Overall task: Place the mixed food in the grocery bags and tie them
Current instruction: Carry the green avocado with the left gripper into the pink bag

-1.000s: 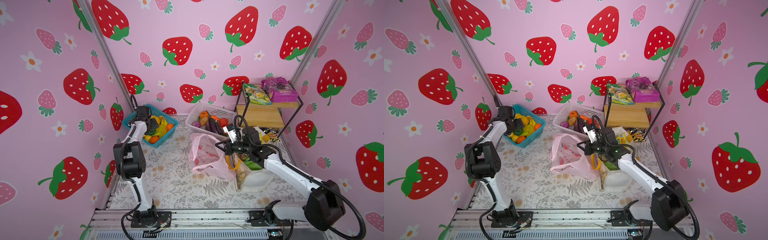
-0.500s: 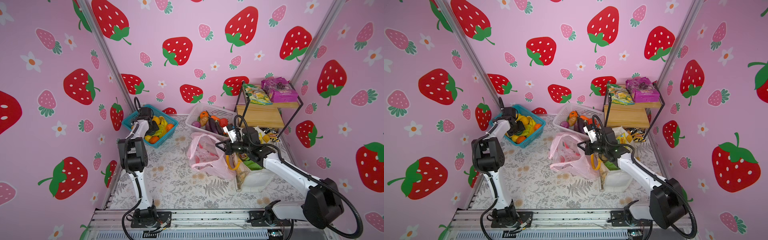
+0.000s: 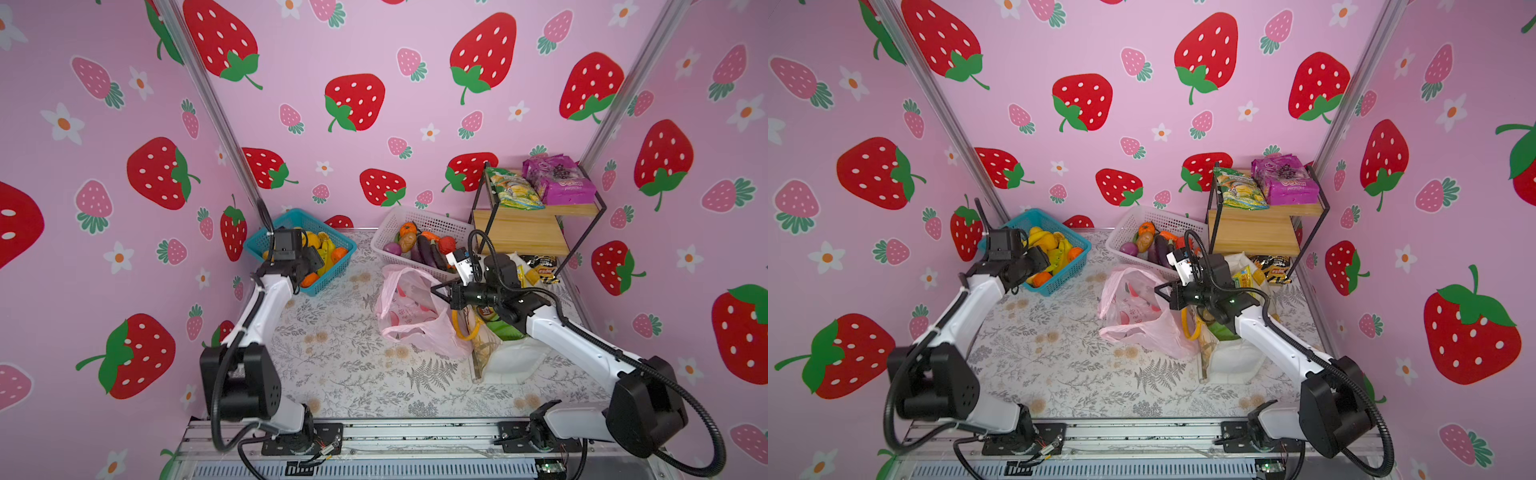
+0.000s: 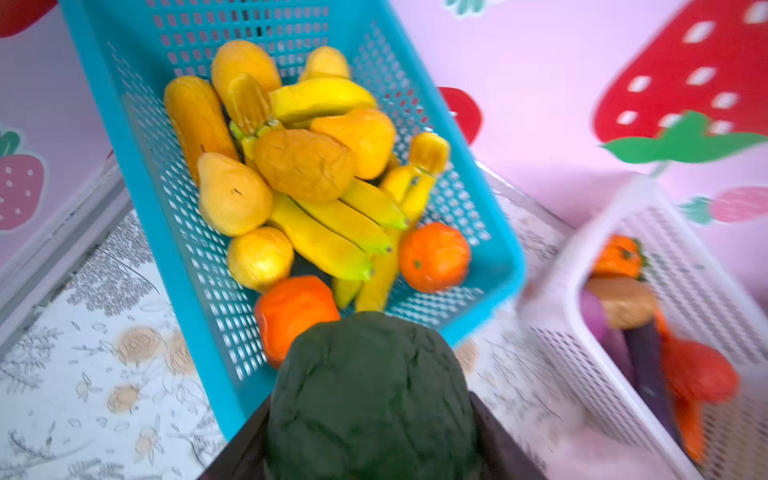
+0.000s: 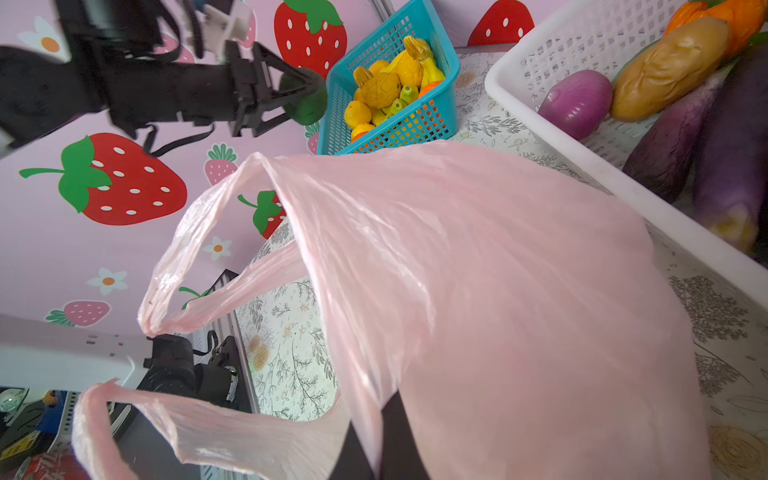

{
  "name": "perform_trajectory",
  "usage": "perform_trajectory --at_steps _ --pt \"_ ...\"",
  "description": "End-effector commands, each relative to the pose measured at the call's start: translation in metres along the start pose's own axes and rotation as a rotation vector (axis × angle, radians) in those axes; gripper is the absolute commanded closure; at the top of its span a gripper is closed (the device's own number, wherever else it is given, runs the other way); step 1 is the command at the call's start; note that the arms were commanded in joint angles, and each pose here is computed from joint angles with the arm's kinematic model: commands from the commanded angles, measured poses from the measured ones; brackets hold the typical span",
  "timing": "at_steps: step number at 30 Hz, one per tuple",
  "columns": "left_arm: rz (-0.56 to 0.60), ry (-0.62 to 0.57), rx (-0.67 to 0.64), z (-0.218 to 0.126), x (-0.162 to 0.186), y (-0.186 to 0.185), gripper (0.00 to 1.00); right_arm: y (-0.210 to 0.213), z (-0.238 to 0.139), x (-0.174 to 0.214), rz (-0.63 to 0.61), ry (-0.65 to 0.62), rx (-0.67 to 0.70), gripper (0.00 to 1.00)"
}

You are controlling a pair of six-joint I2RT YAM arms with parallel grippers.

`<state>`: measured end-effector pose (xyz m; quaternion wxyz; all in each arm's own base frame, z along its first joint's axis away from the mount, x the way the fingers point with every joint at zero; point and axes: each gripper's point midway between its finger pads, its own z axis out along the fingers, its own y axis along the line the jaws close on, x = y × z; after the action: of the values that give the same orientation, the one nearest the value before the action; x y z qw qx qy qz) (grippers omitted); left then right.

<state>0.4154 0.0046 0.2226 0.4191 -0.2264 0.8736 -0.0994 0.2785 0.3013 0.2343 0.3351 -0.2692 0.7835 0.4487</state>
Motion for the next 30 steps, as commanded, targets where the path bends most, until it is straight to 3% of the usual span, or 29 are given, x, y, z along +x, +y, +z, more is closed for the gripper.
perform_trajectory --at_steps 1,6,8,11,13,21,25,30 --pt "0.006 0.050 0.136 -0.027 0.048 -0.027 0.43 -0.002 -0.004 -0.006 0.002 -0.022 0.011 1.00" --pt "0.117 0.187 0.251 -0.080 0.148 -0.041 0.43 -0.006 -0.006 -0.006 0.012 -0.028 0.026 1.00" --pt "0.126 0.239 0.372 -0.094 0.180 -0.056 0.43 -0.006 -0.006 -0.007 0.011 -0.032 0.025 1.00" --pt "0.141 0.267 0.608 -0.114 0.204 -0.098 0.43 -0.005 -0.006 -0.009 0.014 -0.033 0.017 1.00" --pt "0.168 0.266 0.698 -0.119 0.208 -0.120 0.43 -0.002 -0.006 -0.009 0.017 -0.034 0.007 1.00" --pt "0.172 0.359 0.842 -0.085 0.224 -0.188 0.42 0.009 -0.010 -0.007 0.044 -0.041 -0.045 1.00" --pt "0.110 0.319 0.831 -0.055 0.225 -0.207 0.38 0.014 -0.006 -0.001 0.082 -0.038 -0.104 1.00" --pt "0.138 0.361 0.735 -0.023 0.249 -0.212 0.32 0.016 0.000 0.002 0.095 -0.028 -0.127 1.00"
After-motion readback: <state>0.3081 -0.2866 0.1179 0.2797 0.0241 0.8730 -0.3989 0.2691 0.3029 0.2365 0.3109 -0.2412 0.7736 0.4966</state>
